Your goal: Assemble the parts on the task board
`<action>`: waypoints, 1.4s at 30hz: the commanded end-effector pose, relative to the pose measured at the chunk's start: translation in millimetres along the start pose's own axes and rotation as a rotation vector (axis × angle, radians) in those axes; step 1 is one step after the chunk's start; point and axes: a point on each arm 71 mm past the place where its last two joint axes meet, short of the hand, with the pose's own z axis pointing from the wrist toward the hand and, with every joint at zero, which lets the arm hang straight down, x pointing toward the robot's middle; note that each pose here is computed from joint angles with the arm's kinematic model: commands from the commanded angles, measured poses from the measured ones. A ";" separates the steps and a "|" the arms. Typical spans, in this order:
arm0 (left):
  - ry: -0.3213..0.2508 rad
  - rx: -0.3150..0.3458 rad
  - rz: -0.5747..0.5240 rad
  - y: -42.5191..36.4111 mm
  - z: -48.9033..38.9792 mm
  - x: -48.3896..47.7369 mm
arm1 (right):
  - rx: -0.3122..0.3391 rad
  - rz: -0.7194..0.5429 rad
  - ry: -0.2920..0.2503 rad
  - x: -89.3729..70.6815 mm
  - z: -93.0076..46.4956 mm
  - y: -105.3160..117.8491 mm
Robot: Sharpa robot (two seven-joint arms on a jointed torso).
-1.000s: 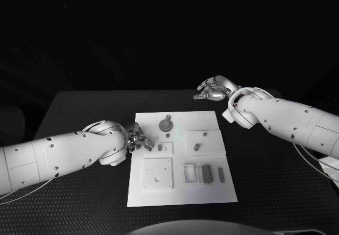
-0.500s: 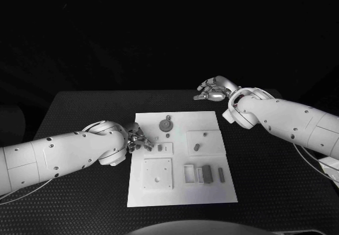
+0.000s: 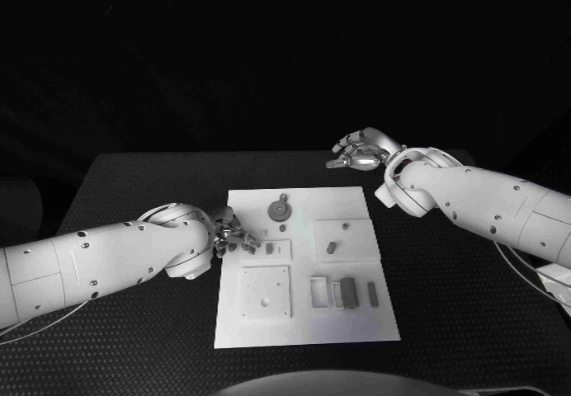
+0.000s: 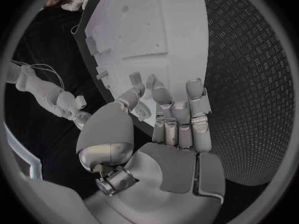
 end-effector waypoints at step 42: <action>0.062 0.001 -0.082 2.4 0.6 2.7 | -0.007 0.001 0.018 2.0 -0.5 -0.2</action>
